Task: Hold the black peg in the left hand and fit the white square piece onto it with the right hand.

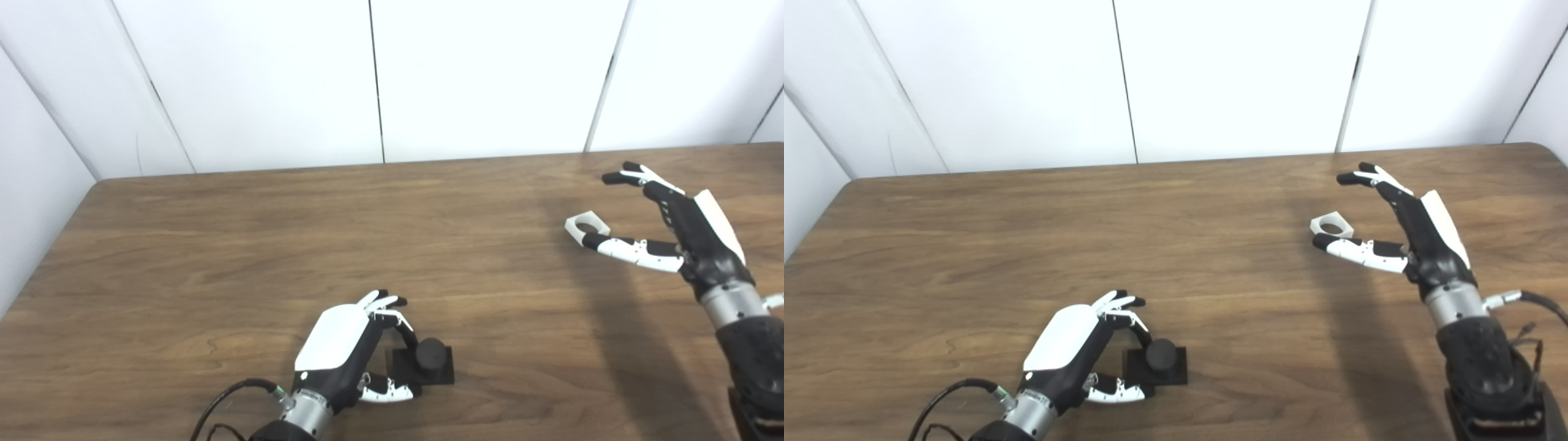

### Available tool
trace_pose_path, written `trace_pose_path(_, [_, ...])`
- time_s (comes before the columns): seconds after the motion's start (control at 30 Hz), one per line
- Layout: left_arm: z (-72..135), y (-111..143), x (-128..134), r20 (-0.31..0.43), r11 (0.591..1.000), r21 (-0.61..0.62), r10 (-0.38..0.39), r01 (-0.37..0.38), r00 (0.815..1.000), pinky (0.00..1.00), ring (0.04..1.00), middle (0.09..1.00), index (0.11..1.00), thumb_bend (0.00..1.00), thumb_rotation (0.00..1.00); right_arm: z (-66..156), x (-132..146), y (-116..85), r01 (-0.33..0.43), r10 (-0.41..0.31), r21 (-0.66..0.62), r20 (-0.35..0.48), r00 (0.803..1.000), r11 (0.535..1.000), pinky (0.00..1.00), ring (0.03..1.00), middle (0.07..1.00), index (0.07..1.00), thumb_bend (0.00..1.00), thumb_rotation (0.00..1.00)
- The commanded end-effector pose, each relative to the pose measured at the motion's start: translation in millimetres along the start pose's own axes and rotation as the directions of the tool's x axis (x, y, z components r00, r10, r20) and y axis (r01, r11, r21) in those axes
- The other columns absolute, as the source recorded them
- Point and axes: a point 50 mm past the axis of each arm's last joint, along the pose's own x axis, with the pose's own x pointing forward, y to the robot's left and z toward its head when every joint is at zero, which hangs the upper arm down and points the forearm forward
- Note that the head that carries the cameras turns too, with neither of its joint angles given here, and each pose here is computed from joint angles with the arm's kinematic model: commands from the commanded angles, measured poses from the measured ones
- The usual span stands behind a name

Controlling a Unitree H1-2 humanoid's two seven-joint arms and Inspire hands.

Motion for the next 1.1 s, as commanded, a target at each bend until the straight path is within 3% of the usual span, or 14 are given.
trace_pose_path(0.0, [3,5,1,0.024,0.999,0.027,0.034,-0.034,0.999,0.8,0.944,0.871,0.486,0.51,0.08,13,22,-19,0.01,-0.003,-0.109,0.062,0.998,0.994,0.91,0.957,0.934,0.74,0.85,0.32])
trace_pose_path(0.33, [3,2,3,0.027,0.999,0.016,0.034,-0.035,0.999,0.82,0.947,0.872,0.485,0.51,0.07,14,68,-37,-0.178,0.193,-0.341,0.011,0.981,0.923,0.96,1.0,0.961,0.725,0.9,0.21])
trace_pose_path(0.43, [3,1,4,0.028,0.999,0.015,0.037,-0.038,0.999,0.84,0.948,0.871,0.485,0.51,0.07,20,83,-45,-0.228,0.243,-0.443,-0.024,0.97,0.867,0.96,1.0,0.963,0.719,0.91,0.2])
trace_pose_path(0.87, [2,-2,5,0.023,0.999,0.027,0.041,-0.041,0.999,0.83,0.948,0.871,0.486,0.51,0.08,22,126,-45,-0.341,0.341,-0.59,-0.117,0.933,0.732,0.99,1.0,0.974,0.71,0.89,0.15])
trace_pose_path(1.07, [0,-3,6,0.023,0.999,0.02,0.038,-0.038,0.999,0.85,0.949,0.873,0.486,0.51,0.07,21,139,-44,-0.347,0.349,-0.61,-0.12,0.929,0.712,0.98,1.0,0.966,0.705,0.85,0.09])
